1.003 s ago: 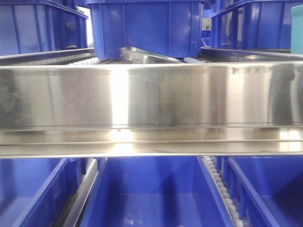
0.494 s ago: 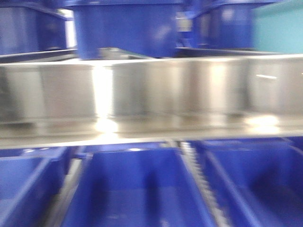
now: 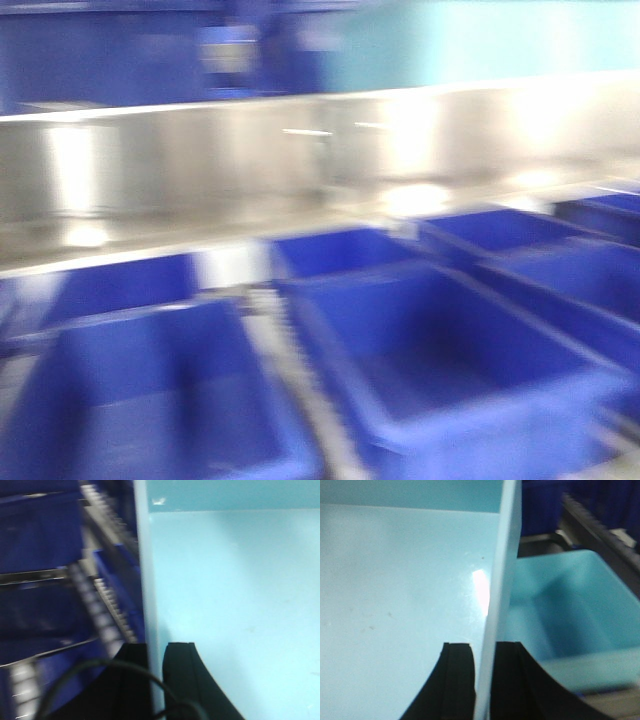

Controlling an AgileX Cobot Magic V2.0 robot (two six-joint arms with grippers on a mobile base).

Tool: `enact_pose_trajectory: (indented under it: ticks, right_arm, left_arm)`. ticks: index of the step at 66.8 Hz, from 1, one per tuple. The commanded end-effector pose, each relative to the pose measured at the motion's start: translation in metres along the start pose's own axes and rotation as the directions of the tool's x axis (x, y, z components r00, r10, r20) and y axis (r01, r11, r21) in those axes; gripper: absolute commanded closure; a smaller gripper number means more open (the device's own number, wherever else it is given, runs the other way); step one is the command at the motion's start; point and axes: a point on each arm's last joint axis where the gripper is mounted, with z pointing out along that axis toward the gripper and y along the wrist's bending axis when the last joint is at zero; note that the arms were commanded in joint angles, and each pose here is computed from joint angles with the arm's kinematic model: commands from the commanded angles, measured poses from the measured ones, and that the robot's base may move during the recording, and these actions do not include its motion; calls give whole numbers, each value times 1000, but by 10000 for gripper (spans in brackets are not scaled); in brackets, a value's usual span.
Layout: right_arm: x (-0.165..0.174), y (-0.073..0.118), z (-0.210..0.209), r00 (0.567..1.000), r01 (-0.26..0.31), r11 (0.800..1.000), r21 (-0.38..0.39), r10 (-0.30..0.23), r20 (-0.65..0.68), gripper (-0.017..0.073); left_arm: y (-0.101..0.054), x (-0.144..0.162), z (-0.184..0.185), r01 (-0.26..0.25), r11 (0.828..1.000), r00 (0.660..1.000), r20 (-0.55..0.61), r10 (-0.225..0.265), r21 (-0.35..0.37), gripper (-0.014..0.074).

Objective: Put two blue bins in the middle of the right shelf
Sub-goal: 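Hold the light blue bin in both grippers while driving to another shelf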

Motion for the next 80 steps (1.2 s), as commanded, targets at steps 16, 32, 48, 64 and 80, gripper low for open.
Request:
enact_pose_trajectory:
  ticks: [16,32,48,64,80]
  right_arm:
    - [-12,4,-12,995,1,999,-36,3,104,712]
    - [-13,5,-13,994,-4,999,-43,9,112,712]
    - [-13,5,-13,993,-4,999,-43,9,120,712]
    - [-13,5,-13,993,-4,999,-43,9,120,712]
    - [-13,5,-13,993,-4,999,-43,9,120,712]
  left_arm:
    - [-5,-6,-9,13,999,999,50,-15,46,704]
    - [-5,-8,-8,12,999,997,69,-16,51,704]
    - [-5,-8,-8,12,999,997,69,-16,51,704]
    - [-5,-8,-8,12,999,997,71,-16,52,704]
    - [-5,-8,-8,12,999,997,71,-16,52,704]
